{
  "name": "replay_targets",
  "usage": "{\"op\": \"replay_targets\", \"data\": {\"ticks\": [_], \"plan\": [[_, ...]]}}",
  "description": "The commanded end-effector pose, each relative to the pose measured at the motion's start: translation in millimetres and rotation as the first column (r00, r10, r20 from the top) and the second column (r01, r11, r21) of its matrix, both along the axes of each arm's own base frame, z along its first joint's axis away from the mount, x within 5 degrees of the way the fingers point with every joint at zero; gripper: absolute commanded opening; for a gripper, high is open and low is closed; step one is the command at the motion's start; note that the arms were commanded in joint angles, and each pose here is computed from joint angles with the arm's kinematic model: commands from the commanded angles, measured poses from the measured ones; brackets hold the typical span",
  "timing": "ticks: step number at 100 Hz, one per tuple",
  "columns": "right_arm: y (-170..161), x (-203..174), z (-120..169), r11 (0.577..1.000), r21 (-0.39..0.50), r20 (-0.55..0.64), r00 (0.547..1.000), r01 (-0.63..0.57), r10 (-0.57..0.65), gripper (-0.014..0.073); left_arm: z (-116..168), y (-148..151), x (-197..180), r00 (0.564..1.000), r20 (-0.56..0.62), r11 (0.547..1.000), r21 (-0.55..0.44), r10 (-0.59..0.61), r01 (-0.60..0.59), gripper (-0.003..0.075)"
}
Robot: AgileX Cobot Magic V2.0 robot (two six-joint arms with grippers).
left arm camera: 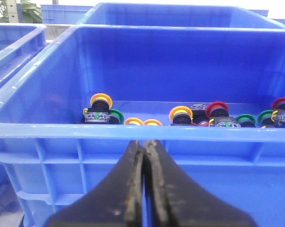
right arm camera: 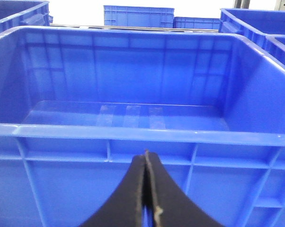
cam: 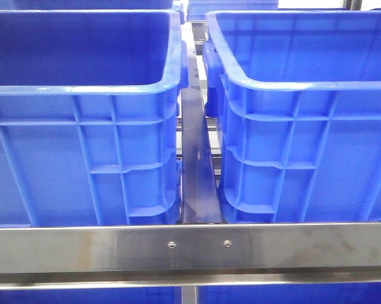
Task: Pick red and yellow buttons and place in box
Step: 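Reach the left gripper down into the bin of push-button switches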
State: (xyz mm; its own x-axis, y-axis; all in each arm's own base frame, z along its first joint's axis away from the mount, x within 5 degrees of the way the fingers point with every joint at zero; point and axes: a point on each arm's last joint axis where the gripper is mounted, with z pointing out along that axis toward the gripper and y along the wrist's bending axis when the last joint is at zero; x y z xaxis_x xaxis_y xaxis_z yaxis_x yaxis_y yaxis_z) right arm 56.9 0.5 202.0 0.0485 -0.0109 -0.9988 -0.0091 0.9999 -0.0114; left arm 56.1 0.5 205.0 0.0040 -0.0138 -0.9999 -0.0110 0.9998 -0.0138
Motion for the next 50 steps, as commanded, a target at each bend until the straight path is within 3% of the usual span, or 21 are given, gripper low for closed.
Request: {"op": "replay_targets", "data": {"ticks": [1, 26, 50], "plan": [[0, -4, 14, 1.000, -0.007, 0.117, 0.993, -0.001, 0.002, -0.0064, -6, 0, 0, 0.996, 0.084, 1.000, -0.010, 0.006, -0.006, -0.0020], [0, -4, 14, 1.000, -0.007, 0.117, 0.993, -0.001, 0.002, -0.0064, 19, 1, -5, 0.982, 0.191, 1.000, -0.009, 0.008, -0.006, -0.0020], [0, -4, 14, 1.000, -0.007, 0.117, 0.993, -0.001, 0.002, -0.0064, 58, 0, -14, 0.981, 0.192, 1.000, -0.008, 0.003, -0.001, -0.0020]]}}
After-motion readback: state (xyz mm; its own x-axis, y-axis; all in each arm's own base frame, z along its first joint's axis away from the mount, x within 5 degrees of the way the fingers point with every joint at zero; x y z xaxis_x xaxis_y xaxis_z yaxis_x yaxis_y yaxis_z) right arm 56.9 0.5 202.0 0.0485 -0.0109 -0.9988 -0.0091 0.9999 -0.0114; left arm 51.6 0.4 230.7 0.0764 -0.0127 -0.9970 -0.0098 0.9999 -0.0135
